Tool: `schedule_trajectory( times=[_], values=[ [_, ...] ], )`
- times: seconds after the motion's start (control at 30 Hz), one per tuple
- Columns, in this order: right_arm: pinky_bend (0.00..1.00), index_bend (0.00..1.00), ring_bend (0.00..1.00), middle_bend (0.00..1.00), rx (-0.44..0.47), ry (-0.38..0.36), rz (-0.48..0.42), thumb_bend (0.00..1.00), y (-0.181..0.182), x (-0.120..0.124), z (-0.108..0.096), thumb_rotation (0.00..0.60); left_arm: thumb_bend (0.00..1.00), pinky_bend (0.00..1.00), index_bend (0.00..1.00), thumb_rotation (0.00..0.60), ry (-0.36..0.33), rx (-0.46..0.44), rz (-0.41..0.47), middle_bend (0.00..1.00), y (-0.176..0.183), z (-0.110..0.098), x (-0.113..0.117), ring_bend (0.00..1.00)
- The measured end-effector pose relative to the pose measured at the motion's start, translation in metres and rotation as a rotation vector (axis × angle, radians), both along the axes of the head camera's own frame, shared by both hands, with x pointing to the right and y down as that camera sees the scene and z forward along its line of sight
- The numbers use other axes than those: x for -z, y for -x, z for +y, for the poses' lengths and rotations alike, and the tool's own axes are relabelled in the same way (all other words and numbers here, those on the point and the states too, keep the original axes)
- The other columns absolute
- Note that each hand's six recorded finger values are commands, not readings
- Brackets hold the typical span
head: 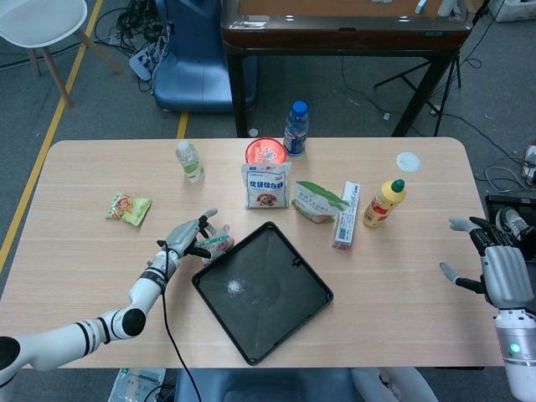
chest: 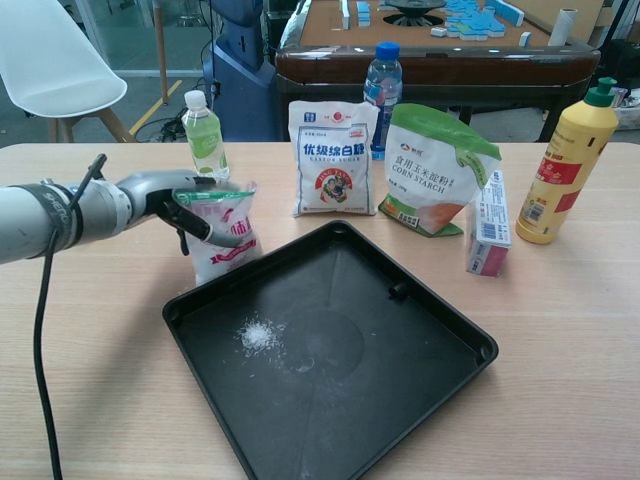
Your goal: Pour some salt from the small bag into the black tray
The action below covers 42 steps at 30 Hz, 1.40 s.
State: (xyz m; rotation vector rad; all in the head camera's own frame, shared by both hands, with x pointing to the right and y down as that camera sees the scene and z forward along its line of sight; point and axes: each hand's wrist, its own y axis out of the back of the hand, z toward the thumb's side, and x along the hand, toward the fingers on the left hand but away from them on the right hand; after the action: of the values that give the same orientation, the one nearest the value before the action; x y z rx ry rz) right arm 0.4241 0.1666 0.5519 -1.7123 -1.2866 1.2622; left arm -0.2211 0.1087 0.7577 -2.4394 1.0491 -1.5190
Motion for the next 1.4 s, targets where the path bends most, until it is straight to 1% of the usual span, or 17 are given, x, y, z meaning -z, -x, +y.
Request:
schedule_trajectory(
  times=[0.27, 0.47, 0.67, 0.8, 0.87, 0.93, 0.97, 1.0, 1.2, 1.4],
  values=[
    [0.20, 0.23, 0.16, 0.31, 0.004, 0.000, -0.002, 0.21, 0.002, -0.001, 0.000, 0.600, 0.18, 0.50, 0.01, 0.482, -0.104, -0.078, -0.017, 0.34, -0.003, -0.002, 0.014, 0.33],
    [0.20, 0.23, 0.16, 0.31, 0.004, -0.001, 0.000, 0.21, 0.003, 0.000, -0.001, 0.600, 0.18, 0.50, 0.01, 0.481, -0.118, -0.095, 0.003, 0.33, -0.006, 0.000, 0.022, 0.33],
    [0.20, 0.23, 0.16, 0.31, 0.005, -0.002, 0.000, 0.21, 0.003, 0.001, -0.001, 0.600, 0.18, 0.49, 0.01, 0.474, -0.149, -0.107, -0.017, 0.32, -0.002, -0.002, 0.025, 0.31],
    [0.20, 0.23, 0.16, 0.31, 0.007, -0.003, 0.000, 0.21, 0.003, 0.001, -0.001, 0.600, 0.18, 0.46, 0.00, 0.474, -0.148, -0.099, -0.022, 0.29, 0.002, -0.004, 0.026, 0.28],
    [0.20, 0.23, 0.16, 0.31, 0.007, -0.003, -0.001, 0.21, 0.003, 0.001, -0.001, 0.600, 0.18, 0.42, 0.00, 0.469, -0.146, -0.096, -0.020, 0.26, 0.004, -0.003, 0.027, 0.21],
    [0.20, 0.23, 0.16, 0.31, 0.008, -0.004, -0.003, 0.21, 0.004, 0.001, -0.002, 0.600, 0.18, 0.38, 0.00, 0.446, -0.146, -0.093, -0.015, 0.24, 0.007, -0.003, 0.030, 0.16],
    [0.20, 0.23, 0.16, 0.31, 0.008, -0.004, -0.003, 0.21, 0.004, 0.001, -0.002, 0.600, 0.18, 0.37, 0.00, 0.432, -0.147, -0.093, -0.015, 0.23, 0.008, -0.003, 0.031, 0.15],
    [0.20, 0.23, 0.16, 0.31, 0.009, -0.004, -0.004, 0.21, 0.004, 0.001, -0.002, 0.600, 0.18, 0.37, 0.00, 0.423, -0.148, -0.091, -0.013, 0.23, 0.009, -0.002, 0.032, 0.15],
    [0.20, 0.23, 0.16, 0.31, 0.011, -0.003, -0.007, 0.21, 0.005, 0.000, -0.002, 0.600, 0.18, 0.37, 0.00, 0.422, -0.122, -0.080, 0.019, 0.23, 0.011, 0.004, 0.037, 0.16],
    [0.20, 0.23, 0.16, 0.31, 0.012, -0.002, -0.006, 0.21, 0.006, 0.000, -0.002, 0.600, 0.18, 0.37, 0.00, 0.423, -0.110, -0.113, 0.060, 0.23, 0.001, 0.014, 0.044, 0.17]
  ],
)
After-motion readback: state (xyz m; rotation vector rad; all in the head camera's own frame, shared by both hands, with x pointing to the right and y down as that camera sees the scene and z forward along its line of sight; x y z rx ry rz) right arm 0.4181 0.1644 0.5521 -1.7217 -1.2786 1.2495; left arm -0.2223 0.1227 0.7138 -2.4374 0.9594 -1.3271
